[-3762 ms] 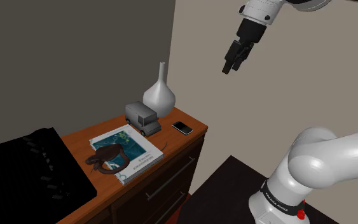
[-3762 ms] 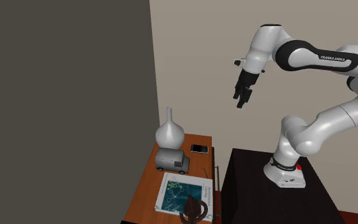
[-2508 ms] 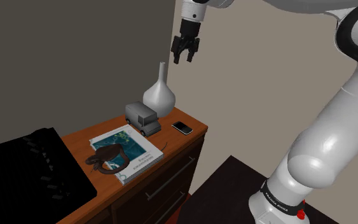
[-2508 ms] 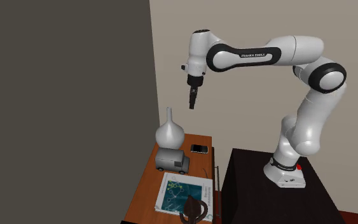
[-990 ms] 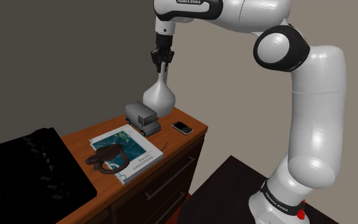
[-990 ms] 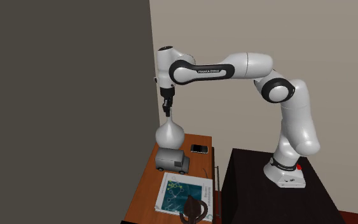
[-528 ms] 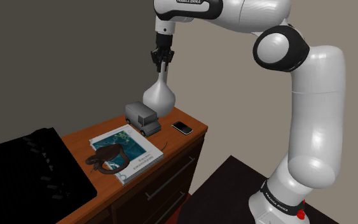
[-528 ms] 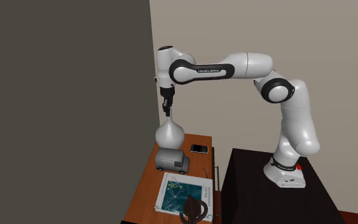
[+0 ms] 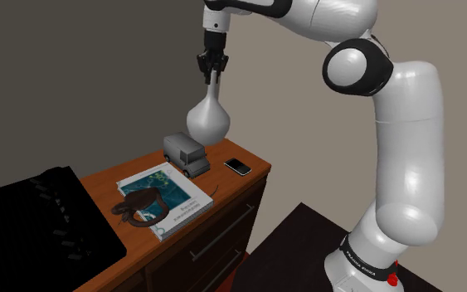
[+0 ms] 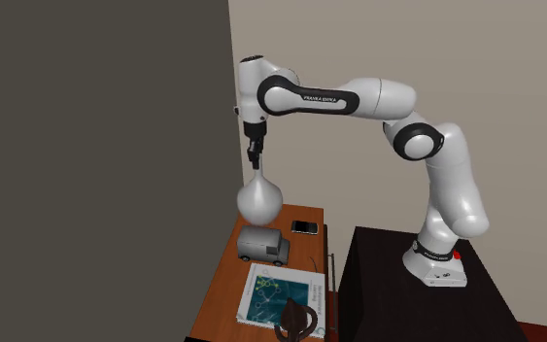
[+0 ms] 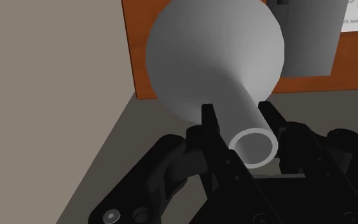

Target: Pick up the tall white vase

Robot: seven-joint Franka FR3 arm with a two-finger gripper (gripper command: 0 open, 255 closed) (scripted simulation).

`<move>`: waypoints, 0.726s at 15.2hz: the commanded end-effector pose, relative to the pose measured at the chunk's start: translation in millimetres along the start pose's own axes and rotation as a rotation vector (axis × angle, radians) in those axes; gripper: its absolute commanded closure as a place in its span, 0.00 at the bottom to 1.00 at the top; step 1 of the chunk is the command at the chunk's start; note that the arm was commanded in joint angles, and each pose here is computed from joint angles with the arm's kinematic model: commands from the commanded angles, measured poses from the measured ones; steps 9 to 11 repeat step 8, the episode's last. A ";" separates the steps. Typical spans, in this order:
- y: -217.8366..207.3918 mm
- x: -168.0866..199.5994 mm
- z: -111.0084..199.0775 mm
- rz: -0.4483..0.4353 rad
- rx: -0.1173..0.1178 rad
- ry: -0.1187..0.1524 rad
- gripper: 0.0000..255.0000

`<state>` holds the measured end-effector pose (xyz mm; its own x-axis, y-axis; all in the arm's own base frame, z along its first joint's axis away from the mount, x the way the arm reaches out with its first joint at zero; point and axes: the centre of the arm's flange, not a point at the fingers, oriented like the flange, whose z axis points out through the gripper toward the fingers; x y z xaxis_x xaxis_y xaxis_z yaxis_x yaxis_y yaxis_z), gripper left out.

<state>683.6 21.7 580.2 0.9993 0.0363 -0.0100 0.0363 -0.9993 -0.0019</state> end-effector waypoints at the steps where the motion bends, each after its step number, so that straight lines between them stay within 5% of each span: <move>1: 1.0 -0.9 -12.6 0.000 0.000 0.001 1.00; 11: 0.9 -1.2 -39.8 0.000 0.000 0.001 1.00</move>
